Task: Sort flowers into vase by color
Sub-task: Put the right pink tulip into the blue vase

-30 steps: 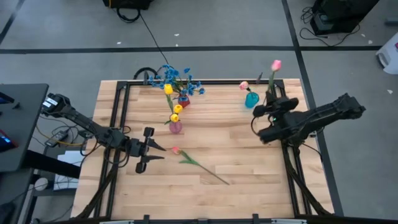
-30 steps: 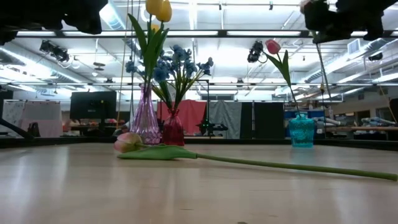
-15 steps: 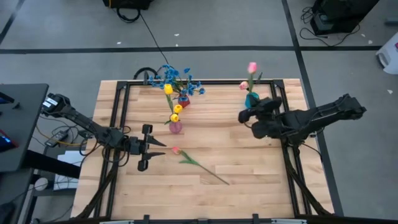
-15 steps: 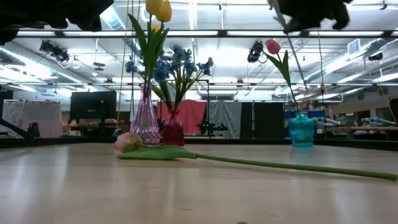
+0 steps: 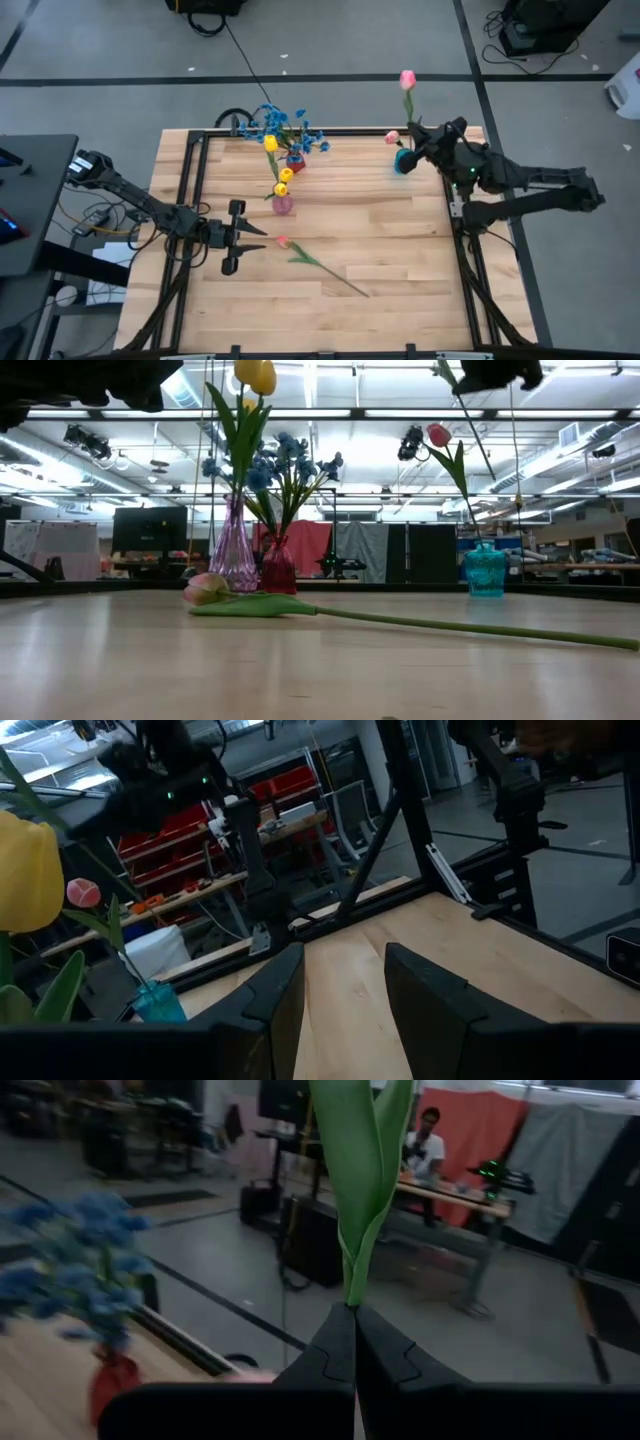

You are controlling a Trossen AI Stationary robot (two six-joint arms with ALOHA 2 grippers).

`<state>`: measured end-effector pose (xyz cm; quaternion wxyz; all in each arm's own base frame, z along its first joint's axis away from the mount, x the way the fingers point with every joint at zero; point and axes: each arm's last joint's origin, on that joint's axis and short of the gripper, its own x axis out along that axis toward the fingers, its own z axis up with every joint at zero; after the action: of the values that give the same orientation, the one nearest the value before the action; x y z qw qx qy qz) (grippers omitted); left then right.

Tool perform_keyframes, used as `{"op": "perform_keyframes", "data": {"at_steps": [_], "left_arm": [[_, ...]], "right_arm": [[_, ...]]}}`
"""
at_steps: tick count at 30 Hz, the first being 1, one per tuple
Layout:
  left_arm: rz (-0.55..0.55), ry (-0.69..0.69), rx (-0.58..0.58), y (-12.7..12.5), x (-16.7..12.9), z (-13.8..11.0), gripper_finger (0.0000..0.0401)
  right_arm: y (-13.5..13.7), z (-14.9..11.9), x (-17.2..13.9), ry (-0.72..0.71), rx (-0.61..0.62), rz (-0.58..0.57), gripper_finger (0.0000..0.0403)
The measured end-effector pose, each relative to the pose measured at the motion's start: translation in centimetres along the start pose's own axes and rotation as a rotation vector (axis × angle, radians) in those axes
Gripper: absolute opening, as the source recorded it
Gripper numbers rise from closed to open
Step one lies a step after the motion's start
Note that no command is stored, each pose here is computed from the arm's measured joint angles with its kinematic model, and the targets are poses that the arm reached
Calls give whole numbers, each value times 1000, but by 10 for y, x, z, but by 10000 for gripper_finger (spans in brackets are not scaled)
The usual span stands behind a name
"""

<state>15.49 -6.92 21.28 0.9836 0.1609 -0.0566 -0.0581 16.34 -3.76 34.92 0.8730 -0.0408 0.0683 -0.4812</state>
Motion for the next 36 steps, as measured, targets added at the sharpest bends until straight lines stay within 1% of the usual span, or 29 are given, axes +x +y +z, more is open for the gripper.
{"op": "perform_keyframes", "data": {"at_steps": [5,9,14,18,24,27,36], "left_arm": [[-2,4,2,0,0,0,147],[-1,6,3,0,0,-1,147],[13,13,4,0,0,-1,147],[27,18,5,1,0,-1,147],[47,26,5,1,0,-1,147],[47,26,6,1,0,-1,147],[50,26,3,1,0,-1,147]], "right_arm": [[-4,-31,12,-11,2,-69,4],[-4,-53,20,-93,16,-115,4],[-11,-75,25,-186,36,-190,3],[-16,-91,28,-185,23,-213,2],[-20,-103,30,-180,2,-242,2],[-22,-106,29,-208,24,-252,2],[-26,-120,33,-231,29,-274,1]]}}
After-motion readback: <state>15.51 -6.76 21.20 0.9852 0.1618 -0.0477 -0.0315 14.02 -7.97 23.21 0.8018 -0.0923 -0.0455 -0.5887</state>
